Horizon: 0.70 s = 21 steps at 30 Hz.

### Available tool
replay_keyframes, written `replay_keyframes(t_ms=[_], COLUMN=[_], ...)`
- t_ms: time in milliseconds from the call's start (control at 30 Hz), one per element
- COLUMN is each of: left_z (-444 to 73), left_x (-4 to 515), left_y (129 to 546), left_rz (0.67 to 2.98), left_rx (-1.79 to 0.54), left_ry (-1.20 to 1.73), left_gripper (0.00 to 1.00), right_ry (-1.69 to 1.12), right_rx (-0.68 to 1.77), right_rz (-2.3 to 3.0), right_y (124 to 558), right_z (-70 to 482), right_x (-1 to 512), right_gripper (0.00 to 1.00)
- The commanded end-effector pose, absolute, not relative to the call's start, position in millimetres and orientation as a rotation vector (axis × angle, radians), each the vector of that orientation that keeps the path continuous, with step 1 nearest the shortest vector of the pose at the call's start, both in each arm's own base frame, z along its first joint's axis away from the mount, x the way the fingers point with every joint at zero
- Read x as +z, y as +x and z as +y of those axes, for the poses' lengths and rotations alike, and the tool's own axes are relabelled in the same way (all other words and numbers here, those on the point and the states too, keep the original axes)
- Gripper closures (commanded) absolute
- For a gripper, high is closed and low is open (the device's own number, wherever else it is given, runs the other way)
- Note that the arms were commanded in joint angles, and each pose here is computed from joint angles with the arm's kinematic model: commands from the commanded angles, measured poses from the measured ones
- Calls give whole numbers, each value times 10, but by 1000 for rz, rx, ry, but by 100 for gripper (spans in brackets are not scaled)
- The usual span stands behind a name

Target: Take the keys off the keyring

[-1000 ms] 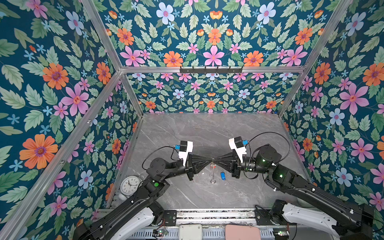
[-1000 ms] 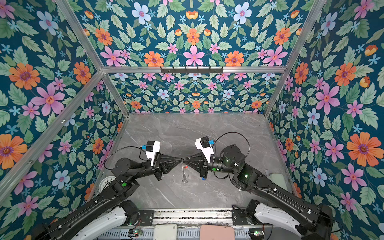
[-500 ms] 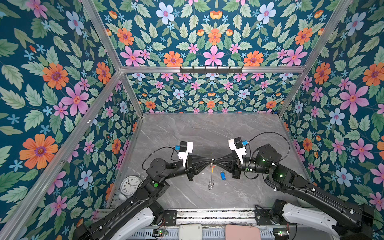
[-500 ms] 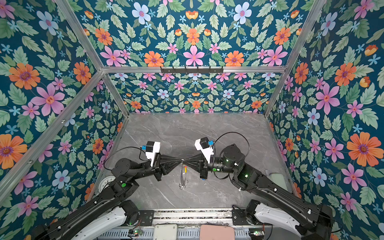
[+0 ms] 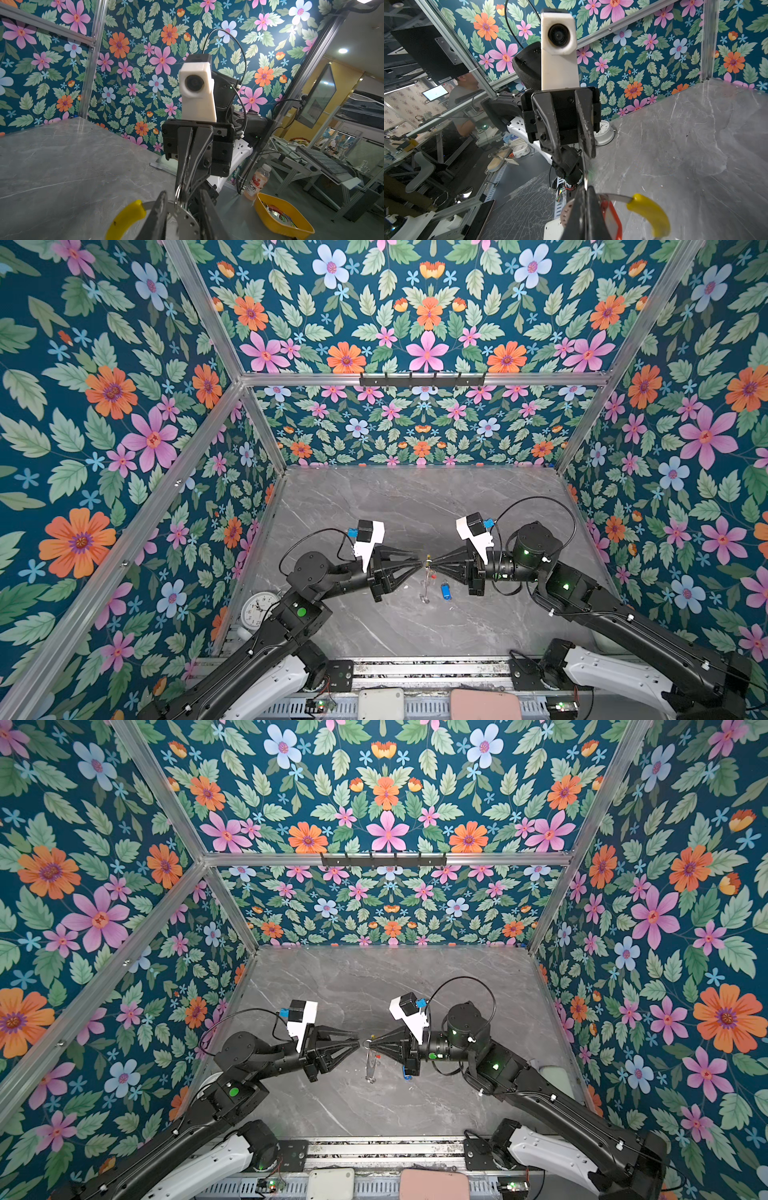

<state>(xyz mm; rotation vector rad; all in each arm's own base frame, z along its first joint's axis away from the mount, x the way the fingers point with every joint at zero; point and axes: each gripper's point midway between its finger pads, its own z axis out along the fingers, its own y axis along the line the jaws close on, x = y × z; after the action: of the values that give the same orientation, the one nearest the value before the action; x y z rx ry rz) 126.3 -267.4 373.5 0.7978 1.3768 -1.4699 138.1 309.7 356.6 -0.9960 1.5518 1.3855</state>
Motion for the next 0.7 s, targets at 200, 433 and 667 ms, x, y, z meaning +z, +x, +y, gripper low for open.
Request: replay_keyframes(t_ms=[200, 433, 667], left_z=[-2804, -2856, -2865], left_x=[3606, 3598, 3618], left_y=[1196, 1170, 1173], left_rz=[1525, 1545, 1541], left_rx=[-1493, -1521, -1523], left_ry=[937, 981, 986], left_gripper=[70, 75, 86], right_ry=[-1047, -1047, -1049], right_rx=[1376, 1372, 1367], right_rz=[1543, 1545, 1551], right_y=[1326, 1335, 1338], right_z=[3070, 3075, 3077], right_x=[3576, 3574, 3572], right_gripper=[100, 100, 100])
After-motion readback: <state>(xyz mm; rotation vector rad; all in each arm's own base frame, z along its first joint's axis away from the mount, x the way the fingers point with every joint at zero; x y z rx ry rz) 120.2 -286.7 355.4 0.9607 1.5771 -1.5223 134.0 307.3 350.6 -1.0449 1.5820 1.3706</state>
